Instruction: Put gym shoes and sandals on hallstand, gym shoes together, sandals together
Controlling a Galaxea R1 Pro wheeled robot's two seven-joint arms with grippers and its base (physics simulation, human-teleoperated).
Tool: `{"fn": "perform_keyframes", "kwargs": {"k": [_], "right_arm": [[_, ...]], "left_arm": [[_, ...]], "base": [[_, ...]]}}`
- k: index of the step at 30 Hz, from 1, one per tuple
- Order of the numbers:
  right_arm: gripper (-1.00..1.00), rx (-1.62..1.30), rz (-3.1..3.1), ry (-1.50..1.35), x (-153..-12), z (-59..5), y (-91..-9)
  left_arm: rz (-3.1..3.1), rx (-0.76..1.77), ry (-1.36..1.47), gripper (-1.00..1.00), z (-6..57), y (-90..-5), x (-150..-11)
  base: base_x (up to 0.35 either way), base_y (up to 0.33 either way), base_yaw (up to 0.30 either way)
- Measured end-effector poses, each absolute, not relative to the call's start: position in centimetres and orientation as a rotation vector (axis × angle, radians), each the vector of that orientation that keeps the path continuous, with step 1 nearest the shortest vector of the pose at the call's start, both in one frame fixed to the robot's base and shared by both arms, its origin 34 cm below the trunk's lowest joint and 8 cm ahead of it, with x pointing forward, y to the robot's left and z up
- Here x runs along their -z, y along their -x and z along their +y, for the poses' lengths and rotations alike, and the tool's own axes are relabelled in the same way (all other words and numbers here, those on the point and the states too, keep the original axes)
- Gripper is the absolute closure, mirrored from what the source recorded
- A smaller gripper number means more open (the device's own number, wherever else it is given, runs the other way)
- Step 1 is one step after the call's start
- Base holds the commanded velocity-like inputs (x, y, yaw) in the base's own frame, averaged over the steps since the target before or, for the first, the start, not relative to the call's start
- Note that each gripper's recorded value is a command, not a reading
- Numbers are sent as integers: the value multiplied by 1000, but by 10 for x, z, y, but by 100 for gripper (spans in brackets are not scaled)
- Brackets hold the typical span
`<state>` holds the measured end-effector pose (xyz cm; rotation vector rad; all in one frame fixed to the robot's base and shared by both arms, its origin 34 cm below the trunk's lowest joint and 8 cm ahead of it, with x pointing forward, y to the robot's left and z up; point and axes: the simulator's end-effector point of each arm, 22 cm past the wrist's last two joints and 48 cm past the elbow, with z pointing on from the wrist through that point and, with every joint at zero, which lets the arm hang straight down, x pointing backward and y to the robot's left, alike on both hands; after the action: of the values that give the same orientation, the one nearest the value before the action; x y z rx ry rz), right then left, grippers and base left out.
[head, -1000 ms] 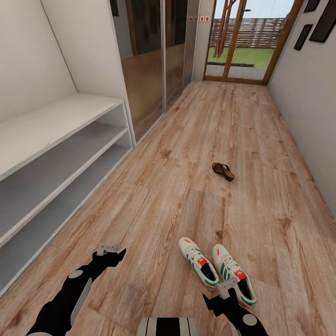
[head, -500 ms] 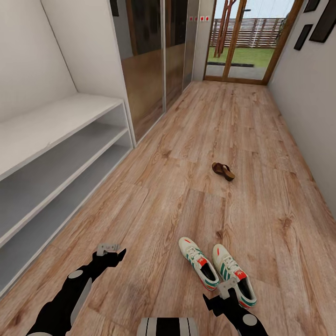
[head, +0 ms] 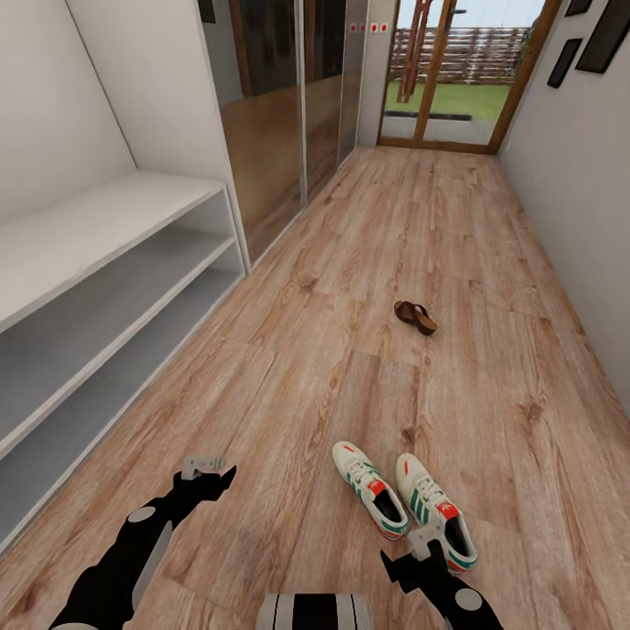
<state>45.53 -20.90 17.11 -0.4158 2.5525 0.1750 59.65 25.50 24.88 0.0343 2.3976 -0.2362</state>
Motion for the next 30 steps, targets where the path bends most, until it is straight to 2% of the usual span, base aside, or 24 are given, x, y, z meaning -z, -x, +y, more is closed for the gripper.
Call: {"fn": "perform_keyframes", "kwargs": {"k": [30], "right_arm": [[-100, -188, 2601, 416, -152, -209, -438]], "left_arm": [[2371, 242, -43, -100, 248, -623, -263]], "base": [[0, 0, -3]]}}
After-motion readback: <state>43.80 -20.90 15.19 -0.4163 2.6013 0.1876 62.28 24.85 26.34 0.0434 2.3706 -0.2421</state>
